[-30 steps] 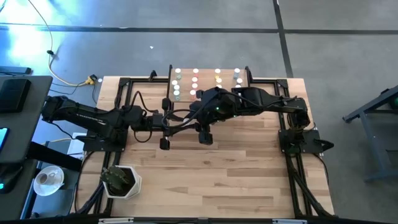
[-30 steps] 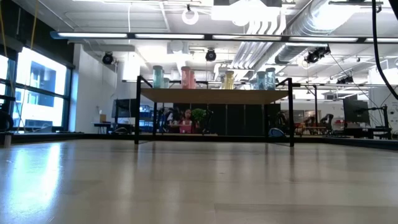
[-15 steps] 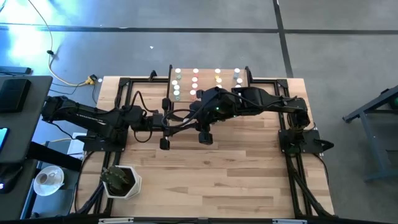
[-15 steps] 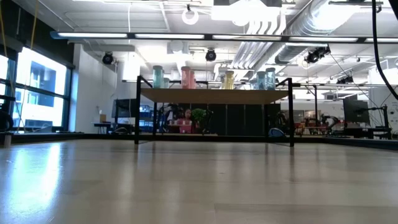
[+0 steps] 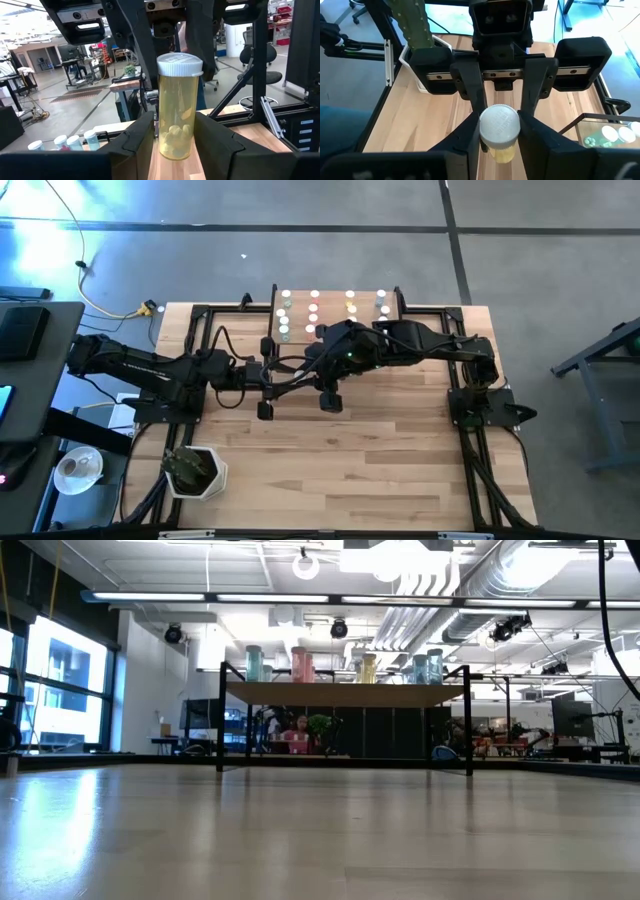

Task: Pick and place medicine bottles onto shelf by color
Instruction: Put the yellow pill bottle on the shelf

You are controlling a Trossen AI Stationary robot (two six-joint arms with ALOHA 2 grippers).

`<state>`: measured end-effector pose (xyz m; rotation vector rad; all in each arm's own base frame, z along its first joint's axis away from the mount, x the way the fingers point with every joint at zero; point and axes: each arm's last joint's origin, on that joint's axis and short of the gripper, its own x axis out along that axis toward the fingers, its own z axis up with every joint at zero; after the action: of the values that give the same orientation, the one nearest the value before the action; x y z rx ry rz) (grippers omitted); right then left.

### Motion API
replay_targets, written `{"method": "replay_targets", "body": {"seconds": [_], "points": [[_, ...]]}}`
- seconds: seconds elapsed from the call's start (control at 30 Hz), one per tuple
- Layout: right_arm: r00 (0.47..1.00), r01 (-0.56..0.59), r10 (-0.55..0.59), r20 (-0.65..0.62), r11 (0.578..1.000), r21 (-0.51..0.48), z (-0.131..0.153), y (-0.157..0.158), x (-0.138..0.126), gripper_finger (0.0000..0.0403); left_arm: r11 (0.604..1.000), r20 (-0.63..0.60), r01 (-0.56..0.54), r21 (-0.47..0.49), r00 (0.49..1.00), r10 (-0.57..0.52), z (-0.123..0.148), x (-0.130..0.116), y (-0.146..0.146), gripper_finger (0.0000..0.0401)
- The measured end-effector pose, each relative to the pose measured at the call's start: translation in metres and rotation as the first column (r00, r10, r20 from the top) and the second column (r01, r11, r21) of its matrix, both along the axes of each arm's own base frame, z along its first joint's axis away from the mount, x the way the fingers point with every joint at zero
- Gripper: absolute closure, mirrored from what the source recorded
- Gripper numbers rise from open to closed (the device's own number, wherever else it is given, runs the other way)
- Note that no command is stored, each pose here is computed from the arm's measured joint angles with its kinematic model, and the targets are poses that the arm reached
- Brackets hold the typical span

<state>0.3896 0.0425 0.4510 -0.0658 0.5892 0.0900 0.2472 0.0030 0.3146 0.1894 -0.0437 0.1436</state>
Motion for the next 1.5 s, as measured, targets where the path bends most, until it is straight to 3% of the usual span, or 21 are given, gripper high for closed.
{"method": "replay_targets", "body": {"seconds": [0.47, 0.9, 1.3, 1.5], "points": [[1.0, -0.001, 0.001, -0.001, 1.0, -0.001, 0.0, 0.0, -0.001, 0.0311, 0.999, 0.001, -0.032, -0.002, 1.0, 0.032, 0.0, 0.0, 0.001, 0.0216], [0.998, 0.055, -0.053, 0.041, 0.997, -0.046, 0.022, -0.007, -0.026, 0.0311, 0.998, -0.004, -0.07, -0.011, 0.998, 0.07, 0.0, -0.001, 0.002, 0.0212], [0.967, 0.232, -0.211, 0.141, 0.961, -0.15, 0.067, -0.02, -0.096, 0.0311, 0.993, -0.038, -0.112, 0.024, 0.993, 0.113, -0.003, -0.001, 0.003, 0.0212], [0.926, 0.378, -0.37, 0.08, 0.9, -0.216, 0.069, -0.032, -0.125, 0.0311, 0.993, -0.038, -0.112, 0.024, 0.993, 0.113, -0.003, -0.001, 0.003, 0.0212]]}}
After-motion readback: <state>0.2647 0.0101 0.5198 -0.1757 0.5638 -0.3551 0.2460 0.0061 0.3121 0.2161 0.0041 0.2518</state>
